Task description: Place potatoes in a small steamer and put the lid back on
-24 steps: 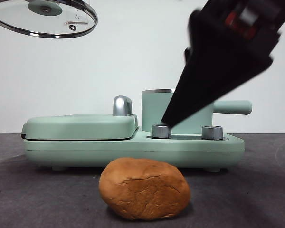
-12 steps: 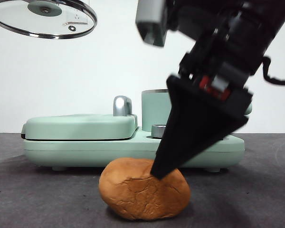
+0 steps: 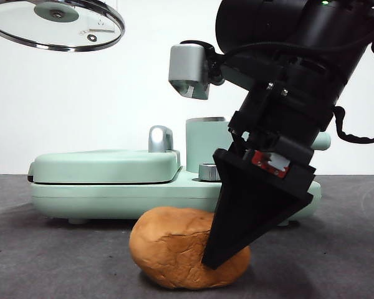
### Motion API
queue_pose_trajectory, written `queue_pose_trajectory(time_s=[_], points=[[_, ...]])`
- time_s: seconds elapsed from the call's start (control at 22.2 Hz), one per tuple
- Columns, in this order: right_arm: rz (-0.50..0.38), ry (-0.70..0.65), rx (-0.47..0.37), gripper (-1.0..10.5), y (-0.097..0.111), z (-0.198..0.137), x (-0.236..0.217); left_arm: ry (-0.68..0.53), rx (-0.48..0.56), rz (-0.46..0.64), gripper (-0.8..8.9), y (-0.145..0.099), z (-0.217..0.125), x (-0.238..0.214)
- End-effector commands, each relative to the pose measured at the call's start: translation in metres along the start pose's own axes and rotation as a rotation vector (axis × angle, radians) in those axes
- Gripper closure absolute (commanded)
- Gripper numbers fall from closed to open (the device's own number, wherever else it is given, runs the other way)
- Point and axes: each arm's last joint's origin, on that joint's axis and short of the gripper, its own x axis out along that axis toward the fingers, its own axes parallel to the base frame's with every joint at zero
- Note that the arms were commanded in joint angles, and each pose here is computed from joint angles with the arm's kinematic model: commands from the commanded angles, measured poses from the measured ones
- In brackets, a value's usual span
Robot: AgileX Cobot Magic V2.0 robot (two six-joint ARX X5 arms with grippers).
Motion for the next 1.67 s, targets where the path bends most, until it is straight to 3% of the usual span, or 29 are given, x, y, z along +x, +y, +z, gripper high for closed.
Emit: queue_pose_trajectory(time_s=[0.05, 0.32, 0.59, 0.72, 0.86, 1.08, 1.35, 1.67], points=[[0.001, 0.004, -0.001, 7.2, 0.0, 0.005, 0.003, -0.044, 0.016, -0.003, 8.04, 0.0, 0.007, -0.003], [-0.032, 0.056, 0.154, 7.3, 0.004, 0.012, -0.028, -0.029, 0.026, -0.003, 8.04, 0.0, 0.005, -0.003], [-0.218, 0.165, 0.394, 7.4, 0.002, 0.038, -0.093, -0.029, 0.028, 0.0, 8.04, 0.001, 0.005, -0.002], [-0.324, 0.147, 0.466, 7.4, -0.007, 0.054, -0.128, -0.029, 0.028, 0.0, 8.04, 0.001, 0.005, -0.002], [-0.4, 0.045, 0.527, 7.4, -0.025, 0.068, -0.162, -0.028, 0.028, 0.0, 8.04, 0.001, 0.005, -0.002], [-0.498, -0.064, 0.619, 7.4, -0.075, 0.077, -0.189, -0.024, 0.032, 0.0, 8.04, 0.001, 0.005, -0.001], [-0.472, -0.137, 0.662, 7.4, -0.124, 0.085, -0.185, -0.014, 0.035, -0.002, 8.05, 0.001, 0.004, 0.002], [-0.473, -0.1, 0.675, 7.4, -0.17, 0.087, -0.155, 0.013, 0.034, -0.004, 8.05, 0.001, 0.002, 0.009]])
